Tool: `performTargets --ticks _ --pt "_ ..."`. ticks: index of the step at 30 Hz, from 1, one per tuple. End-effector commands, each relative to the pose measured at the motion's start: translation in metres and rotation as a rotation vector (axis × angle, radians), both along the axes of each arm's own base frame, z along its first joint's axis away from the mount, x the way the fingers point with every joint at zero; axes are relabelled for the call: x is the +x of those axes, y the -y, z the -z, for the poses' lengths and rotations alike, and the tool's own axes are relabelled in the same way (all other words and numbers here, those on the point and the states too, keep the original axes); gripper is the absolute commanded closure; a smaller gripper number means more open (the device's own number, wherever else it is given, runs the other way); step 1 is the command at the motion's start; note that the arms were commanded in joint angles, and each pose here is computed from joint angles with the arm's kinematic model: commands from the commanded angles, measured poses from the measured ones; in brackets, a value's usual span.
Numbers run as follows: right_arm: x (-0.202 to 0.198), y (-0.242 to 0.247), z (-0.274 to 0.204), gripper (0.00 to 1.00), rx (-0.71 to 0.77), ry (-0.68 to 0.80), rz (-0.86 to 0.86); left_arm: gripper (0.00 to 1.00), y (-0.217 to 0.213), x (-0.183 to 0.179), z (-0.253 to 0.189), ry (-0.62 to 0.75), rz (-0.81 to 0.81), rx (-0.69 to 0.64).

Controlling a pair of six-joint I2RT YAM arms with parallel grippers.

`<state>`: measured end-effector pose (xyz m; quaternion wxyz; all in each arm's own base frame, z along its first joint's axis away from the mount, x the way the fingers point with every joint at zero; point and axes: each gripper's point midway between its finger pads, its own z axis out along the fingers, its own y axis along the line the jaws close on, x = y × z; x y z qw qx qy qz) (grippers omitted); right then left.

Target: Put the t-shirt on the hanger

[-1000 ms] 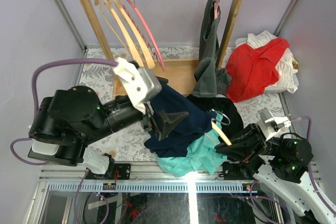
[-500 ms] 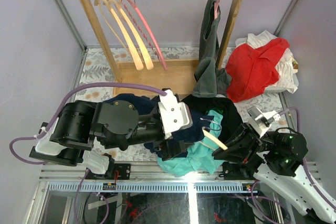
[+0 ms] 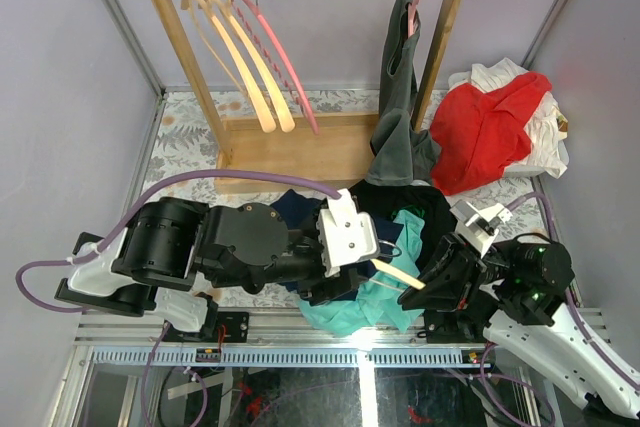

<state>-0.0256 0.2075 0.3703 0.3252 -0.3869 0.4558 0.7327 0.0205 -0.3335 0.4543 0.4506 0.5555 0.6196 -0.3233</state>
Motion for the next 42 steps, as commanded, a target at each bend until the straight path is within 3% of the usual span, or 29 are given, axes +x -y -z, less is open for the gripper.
performTargets --ticks 1,12,17,21,26,29,33,36,37,42 --pt "-0.015 0.013 -0.039 1.0 0.119 0.127 -0.02 0.44 -0.005 -0.029 0.007 -0.038 0.094 0.019" --pt "-0.018 0.014 -0.047 1.0 0.134 0.141 -0.036 0.52 -0.013 -0.023 0.017 -0.054 0.043 0.041" --pt "-0.019 0.016 -0.05 1.0 0.139 0.146 -0.039 0.31 -0.015 -0.021 0.025 -0.063 0.02 0.061" --pt "-0.02 0.016 -0.052 1.0 0.142 0.15 -0.041 0.32 -0.017 -0.021 0.024 -0.067 0.023 0.058" --pt "-0.017 0.014 -0.05 1.0 0.134 0.144 -0.041 0.49 -0.015 -0.024 0.02 -0.068 0.04 0.045" --pt "-0.013 0.01 -0.046 1.0 0.125 0.132 -0.034 0.71 -0.012 -0.025 0.015 -0.063 0.053 0.032" --pt "-0.005 0.003 -0.045 1.0 0.115 0.115 -0.024 0.94 -0.006 -0.022 0.015 -0.041 0.037 0.034" --pt "0.003 -0.003 -0.045 1.0 0.098 0.094 -0.002 0.98 -0.004 -0.009 0.014 -0.012 -0.035 0.033" --pt "0.006 -0.005 -0.044 0.98 0.088 0.084 0.006 0.99 -0.005 -0.003 0.012 -0.002 -0.067 0.028" --pt "0.044 -0.021 -0.026 0.58 -0.062 0.017 0.189 1.0 -0.021 0.019 0.003 0.035 -0.193 0.002"
